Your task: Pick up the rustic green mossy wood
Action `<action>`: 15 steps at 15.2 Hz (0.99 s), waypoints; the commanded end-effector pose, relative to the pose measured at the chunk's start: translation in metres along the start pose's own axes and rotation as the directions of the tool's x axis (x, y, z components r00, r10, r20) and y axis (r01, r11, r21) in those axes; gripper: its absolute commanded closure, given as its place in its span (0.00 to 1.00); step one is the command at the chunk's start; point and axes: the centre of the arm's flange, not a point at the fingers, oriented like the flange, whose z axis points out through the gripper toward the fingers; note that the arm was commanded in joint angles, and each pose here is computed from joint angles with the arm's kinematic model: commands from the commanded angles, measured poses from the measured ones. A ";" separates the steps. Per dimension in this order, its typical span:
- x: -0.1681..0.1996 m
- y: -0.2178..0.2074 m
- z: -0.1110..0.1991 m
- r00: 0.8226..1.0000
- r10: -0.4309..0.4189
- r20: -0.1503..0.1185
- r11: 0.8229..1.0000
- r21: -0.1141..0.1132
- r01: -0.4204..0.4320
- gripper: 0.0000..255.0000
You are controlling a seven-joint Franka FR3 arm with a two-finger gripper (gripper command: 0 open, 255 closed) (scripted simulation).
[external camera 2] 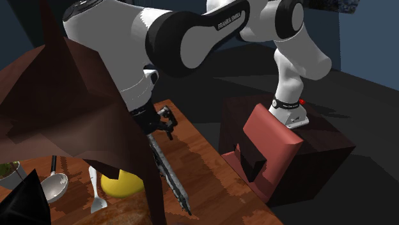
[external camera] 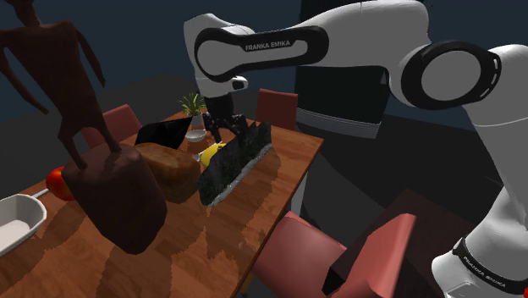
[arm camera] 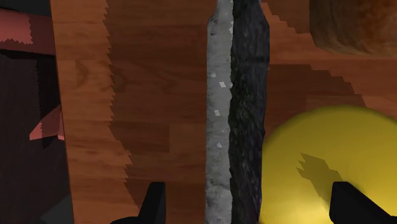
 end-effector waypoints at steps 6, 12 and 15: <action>0.001 -0.005 0.028 1.000 0.003 0.000 1.000 0.001 -0.003 0.00; 0.000 -0.005 0.028 1.000 0.003 0.000 1.000 0.001 -0.003 1.00; 0.000 -0.005 0.028 1.000 0.003 0.000 1.000 0.001 -0.003 1.00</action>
